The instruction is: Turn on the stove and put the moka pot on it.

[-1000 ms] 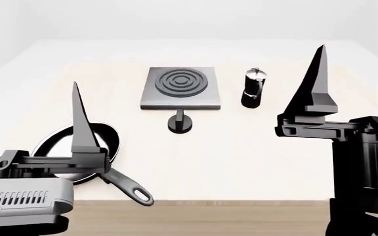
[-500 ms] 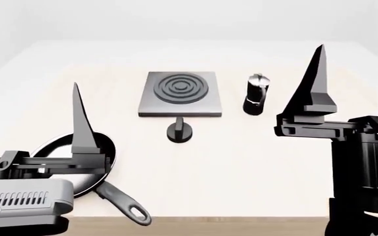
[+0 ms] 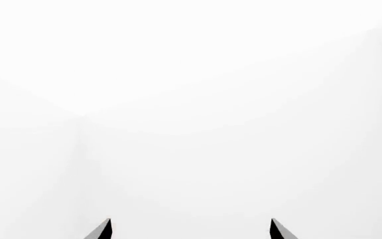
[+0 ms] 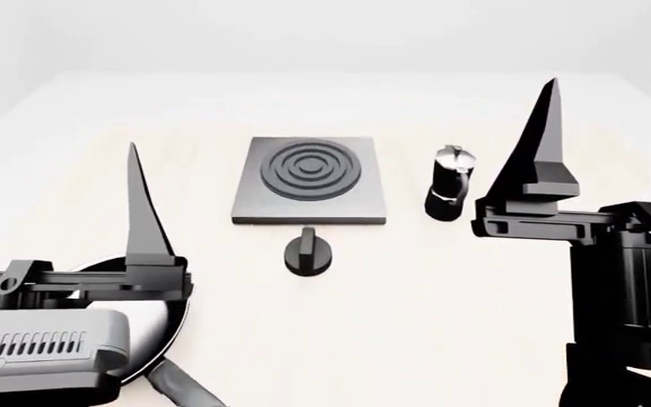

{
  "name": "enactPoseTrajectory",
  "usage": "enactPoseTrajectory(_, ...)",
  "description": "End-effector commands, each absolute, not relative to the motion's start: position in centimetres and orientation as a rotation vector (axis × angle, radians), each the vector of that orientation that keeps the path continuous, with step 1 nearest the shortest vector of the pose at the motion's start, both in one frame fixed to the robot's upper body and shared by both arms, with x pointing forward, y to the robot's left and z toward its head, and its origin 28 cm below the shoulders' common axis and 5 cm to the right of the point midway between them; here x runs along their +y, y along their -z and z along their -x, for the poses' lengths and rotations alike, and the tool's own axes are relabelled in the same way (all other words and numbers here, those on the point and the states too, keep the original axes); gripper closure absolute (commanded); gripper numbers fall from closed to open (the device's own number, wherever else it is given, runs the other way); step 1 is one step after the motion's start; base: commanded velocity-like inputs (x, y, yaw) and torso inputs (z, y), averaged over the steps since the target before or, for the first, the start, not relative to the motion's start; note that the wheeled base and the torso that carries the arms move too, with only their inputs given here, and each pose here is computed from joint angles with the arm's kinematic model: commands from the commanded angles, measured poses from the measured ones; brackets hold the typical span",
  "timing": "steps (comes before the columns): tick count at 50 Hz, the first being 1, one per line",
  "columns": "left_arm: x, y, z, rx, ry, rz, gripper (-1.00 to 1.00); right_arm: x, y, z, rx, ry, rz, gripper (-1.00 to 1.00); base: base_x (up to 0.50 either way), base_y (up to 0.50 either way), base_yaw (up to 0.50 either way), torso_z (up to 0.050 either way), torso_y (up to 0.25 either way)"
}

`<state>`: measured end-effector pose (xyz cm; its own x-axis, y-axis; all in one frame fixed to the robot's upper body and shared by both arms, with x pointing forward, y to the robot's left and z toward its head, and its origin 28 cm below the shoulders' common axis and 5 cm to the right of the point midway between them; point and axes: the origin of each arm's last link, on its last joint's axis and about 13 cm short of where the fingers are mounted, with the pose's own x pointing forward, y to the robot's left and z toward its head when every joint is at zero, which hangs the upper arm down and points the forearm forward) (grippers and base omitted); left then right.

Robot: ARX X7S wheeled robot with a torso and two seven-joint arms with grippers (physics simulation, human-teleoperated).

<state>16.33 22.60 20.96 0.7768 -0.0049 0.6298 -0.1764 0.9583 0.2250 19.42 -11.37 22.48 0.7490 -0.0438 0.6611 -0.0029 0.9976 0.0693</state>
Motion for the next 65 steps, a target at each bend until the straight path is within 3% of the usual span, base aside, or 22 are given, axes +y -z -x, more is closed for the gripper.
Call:
enactPoseTrajectory(1,22.60,-21.05,-16.39,-0.679,-0.093,-0.280,-1.00,-11.36,-22.50,-19.39,-0.726,0.020,-0.066,-1.00,0.23,0.00,0.00,0.000,0.000)
enactPoseTrajectory(52,22.38,-21.06,-16.50,-0.674,-0.080,-0.273,-1.00,-11.28,-22.49,-19.43,-0.728,0.017,-0.063,-1.00,0.24,0.00,0.00,0.000,0.000)
enactPoseTrajectory(65,22.37,-20.85,-16.94,-0.603,-0.059,-0.244,-1.00,-11.24,-22.59,-19.15,-0.751,0.001,-0.070,-1.00,0.00,0.00,0.00,0.000,0.000)
